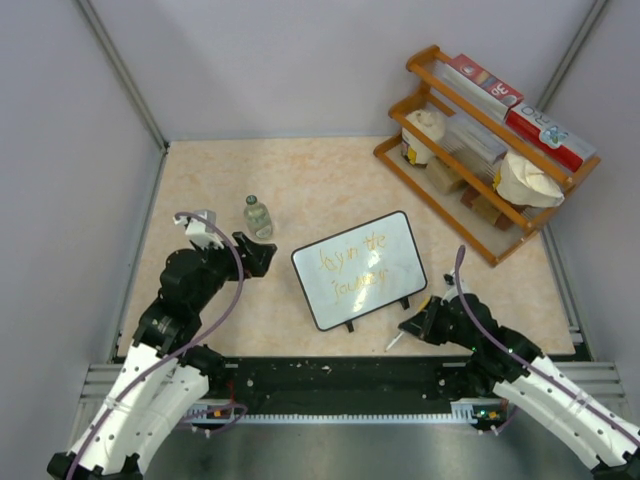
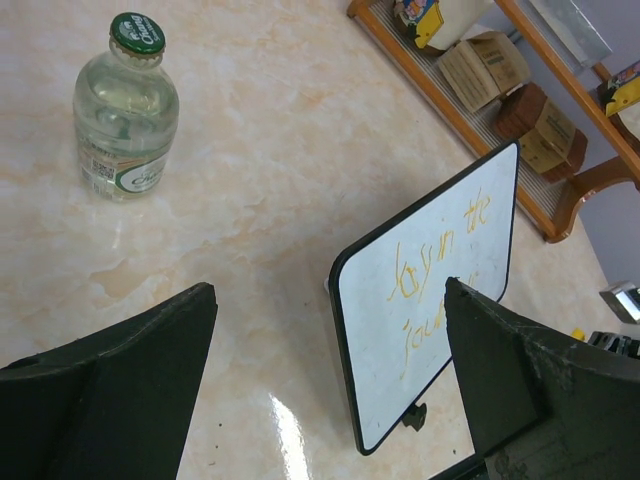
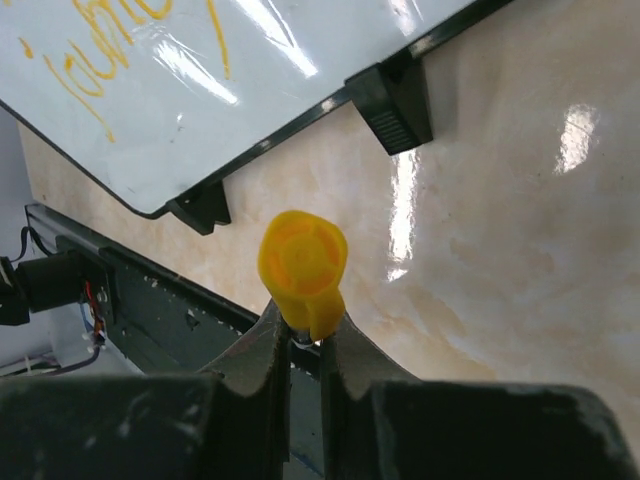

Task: Write a sentence on the whiteboard
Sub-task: Put down the whiteboard marker without the cap at the corner of the board, then reset both arms

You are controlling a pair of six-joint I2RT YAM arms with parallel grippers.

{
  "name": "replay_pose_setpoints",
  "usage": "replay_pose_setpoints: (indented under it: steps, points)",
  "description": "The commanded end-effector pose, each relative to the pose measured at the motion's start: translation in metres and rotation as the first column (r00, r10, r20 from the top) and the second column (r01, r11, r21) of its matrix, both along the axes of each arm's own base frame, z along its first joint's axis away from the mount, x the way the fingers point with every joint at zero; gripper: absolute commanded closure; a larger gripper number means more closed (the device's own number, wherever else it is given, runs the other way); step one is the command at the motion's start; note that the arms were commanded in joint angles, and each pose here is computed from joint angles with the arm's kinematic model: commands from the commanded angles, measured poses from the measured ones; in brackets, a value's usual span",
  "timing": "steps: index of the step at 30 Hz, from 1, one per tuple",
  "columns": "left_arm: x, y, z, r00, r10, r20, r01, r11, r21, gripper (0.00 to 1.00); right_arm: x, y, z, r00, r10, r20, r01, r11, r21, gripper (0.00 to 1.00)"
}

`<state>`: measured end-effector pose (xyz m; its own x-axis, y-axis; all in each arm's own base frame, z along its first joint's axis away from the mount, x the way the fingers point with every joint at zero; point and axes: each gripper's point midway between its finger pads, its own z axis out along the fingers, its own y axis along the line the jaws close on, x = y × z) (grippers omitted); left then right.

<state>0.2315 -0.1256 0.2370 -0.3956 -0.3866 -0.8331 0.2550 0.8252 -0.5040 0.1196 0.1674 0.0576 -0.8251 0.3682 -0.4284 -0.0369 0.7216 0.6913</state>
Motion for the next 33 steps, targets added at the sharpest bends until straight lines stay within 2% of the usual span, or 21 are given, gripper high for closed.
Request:
replay_pose_setpoints:
  steps: [1, 14, 15, 16, 19, 21, 24, 33]
  points:
    - [0.008, 0.002, 0.022, 0.999, 0.024, 0.033, -0.024, 1.0, -0.001, 0.02, 0.002, -0.005, -0.009, 0.998, -0.053, -0.037, 0.054, 0.998, 0.011, 1.0]
    - [0.013, -0.01, 0.02, 0.999, -0.026, 0.032, 0.027, 0.999, -0.023, 0.02, 0.007, -0.019, -0.034, 0.988, -0.125, -0.094, 0.125, 0.992, -0.003, 1.0]
    - [0.012, -0.011, 0.02, 0.999, -0.032, 0.035, 0.033, 0.999, -0.024, 0.02, 0.008, -0.021, -0.034, 0.986, -0.135, -0.098, 0.136, 0.991, -0.003, 0.94]
    - [0.011, -0.012, 0.02, 0.999, -0.039, 0.037, 0.04, 0.999, -0.023, 0.02, 0.009, -0.021, -0.035, 0.984, -0.142, -0.105, 0.143, 0.99, -0.001, 0.7]
    - [0.01, -0.013, 0.018, 0.998, -0.048, 0.038, 0.049, 0.998, -0.025, 0.02, 0.013, -0.022, -0.027, 0.985, -0.15, -0.089, 0.149, 0.989, -0.008, 0.39]
    - [0.009, -0.014, 0.016, 0.998, -0.052, 0.042, 0.054, 0.998, -0.027, 0.02, 0.015, -0.023, -0.023, 0.986, -0.148, -0.076, 0.147, 0.989, -0.017, 0.32]
    - [0.009, -0.014, 0.014, 0.998, -0.052, 0.046, 0.053, 0.998, -0.03, 0.02, 0.02, -0.023, -0.012, 0.988, -0.148, -0.047, 0.146, 0.989, -0.027, 0.13]
    - [0.01, -0.015, 0.004, 0.998, -0.059, 0.032, 0.06, 0.998, -0.032, 0.02, 0.033, -0.025, 0.017, 0.988, -0.144, 0.047, 0.146, 0.989, -0.037, 0.07]
